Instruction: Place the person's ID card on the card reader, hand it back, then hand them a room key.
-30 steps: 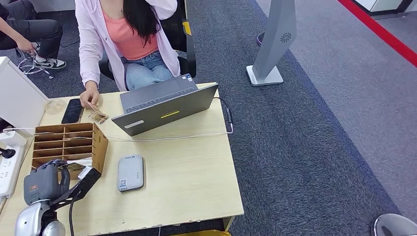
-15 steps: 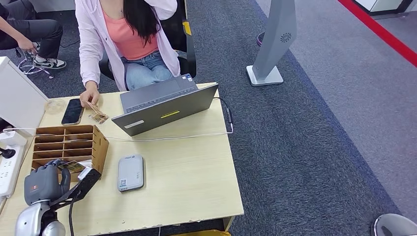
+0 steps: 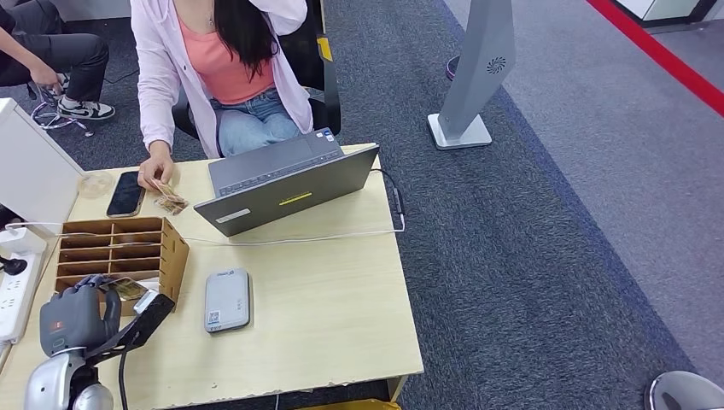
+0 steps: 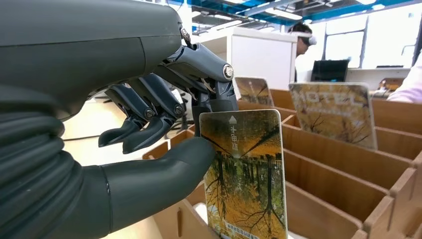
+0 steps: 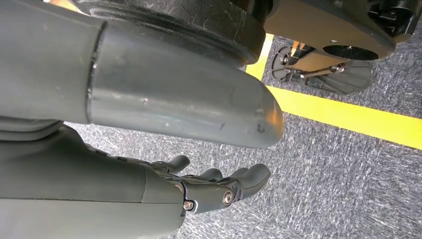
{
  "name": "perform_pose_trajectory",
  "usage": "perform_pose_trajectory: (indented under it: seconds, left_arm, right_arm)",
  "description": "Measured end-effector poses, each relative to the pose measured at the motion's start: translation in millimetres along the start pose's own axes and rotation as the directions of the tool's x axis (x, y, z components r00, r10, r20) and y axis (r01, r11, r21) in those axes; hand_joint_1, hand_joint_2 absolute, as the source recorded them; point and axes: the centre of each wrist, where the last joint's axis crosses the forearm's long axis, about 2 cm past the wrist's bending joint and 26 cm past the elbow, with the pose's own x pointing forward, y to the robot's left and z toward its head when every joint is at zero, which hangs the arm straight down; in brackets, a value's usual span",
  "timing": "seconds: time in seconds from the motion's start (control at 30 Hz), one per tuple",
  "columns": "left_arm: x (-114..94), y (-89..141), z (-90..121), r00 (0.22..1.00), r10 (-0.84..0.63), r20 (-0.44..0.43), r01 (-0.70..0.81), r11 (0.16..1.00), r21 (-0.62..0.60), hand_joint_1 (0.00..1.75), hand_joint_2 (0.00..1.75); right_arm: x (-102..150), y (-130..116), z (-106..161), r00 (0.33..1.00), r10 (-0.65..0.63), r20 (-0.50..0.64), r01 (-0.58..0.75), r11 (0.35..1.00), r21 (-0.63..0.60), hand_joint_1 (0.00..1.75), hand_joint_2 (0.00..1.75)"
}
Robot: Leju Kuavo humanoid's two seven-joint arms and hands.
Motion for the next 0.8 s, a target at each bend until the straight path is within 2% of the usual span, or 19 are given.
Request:
perform_pose_trajectory:
  seconds: [0.17, 0.33, 0.57, 0.8]
  left_arm:
    - [10.4, 16.1, -7.3, 0.998, 0.009, 0.055, -0.013, 0.997, 0.078, 1.75, 1.75]
    - [34.8, 41.8, -22.1, 0.990, 0.017, 0.136, -0.041, 0.984, 0.172, 1.75, 1.75]
    - [68.5, 81.6, -53.4, 0.972, 0.025, 0.233, -0.097, 0.948, 0.303, 1.75, 1.75]
    - [87.9, 128.7, -102.7, 0.963, -0.023, 0.269, -0.116, 0.864, 0.489, 1.75, 1.75]
  right_arm:
    - [0.0, 0.1, 0.0, 1.000, -0.010, -0.002, 0.010, 1.000, -0.001, 0.00, 0.00]
    - [0.4, 1.1, 0.3, 1.000, -0.018, -0.001, 0.018, 1.000, -0.001, 0.00, 0.00]
    - [1.3, 2.8, 0.7, 1.000, -0.013, 0.009, 0.013, 1.000, 0.003, 0.00, 0.00]
    - [5.1, 5.8, 1.3, 1.000, 0.019, 0.025, -0.019, 1.000, 0.019, 0.00, 0.00]
